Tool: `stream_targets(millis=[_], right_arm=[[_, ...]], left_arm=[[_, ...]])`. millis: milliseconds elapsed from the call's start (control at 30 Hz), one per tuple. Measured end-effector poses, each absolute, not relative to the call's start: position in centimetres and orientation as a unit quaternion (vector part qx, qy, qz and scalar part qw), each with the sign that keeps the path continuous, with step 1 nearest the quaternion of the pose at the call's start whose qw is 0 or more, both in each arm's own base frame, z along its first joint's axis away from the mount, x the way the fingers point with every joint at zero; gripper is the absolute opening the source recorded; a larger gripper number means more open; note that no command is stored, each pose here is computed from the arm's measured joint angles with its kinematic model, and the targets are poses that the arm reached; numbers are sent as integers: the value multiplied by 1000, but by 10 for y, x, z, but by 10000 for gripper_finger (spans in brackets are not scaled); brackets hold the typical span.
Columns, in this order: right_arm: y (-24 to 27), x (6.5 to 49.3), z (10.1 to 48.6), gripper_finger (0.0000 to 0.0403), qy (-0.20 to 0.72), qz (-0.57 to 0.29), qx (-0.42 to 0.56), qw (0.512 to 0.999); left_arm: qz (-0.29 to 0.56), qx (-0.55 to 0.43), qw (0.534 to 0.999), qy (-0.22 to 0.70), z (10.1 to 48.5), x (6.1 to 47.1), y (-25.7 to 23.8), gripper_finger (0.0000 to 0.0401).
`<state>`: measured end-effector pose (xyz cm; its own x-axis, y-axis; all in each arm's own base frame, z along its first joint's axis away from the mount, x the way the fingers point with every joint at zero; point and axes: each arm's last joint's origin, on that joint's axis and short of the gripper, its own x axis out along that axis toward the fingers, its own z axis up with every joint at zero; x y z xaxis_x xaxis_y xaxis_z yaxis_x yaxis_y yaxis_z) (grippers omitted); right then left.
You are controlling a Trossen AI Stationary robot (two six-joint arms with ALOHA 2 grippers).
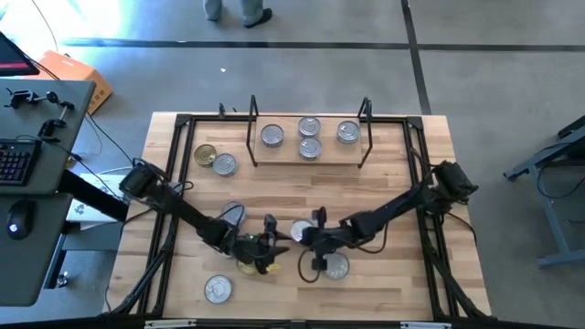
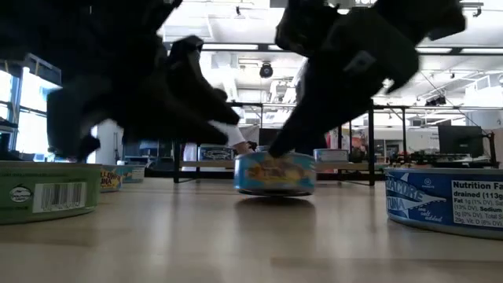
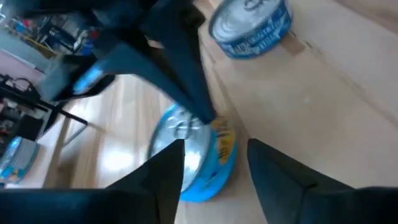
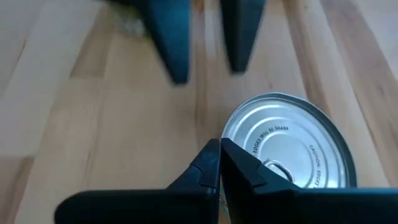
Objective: Stack canned seafood by type on shelf
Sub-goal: Put the yellow and blue tuna can on the shelf
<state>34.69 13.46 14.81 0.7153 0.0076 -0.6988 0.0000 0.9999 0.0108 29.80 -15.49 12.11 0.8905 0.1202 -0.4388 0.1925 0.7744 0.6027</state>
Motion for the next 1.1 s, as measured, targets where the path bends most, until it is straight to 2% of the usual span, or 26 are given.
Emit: stream_targets(millis=[200,400,633,833,1100], right_arm=[[128,352,150,1,364,-6,19,931],[129,356,155,1,338,13,45,940],[130,358,162,0,313,18,59,948],[129,356,183,0,285,11,73,956],[131,350,191,0,287,34,29,957]], left_arm=[[-8,320,918,235,116,302,-157,199],[-11,369,899,236,116,303,-156,217],[-14,387,889,244,114,303,-155,219],[-16,387,887,250,113,301,-155,219],[-18,332,905,265,110,303,-150,218]])
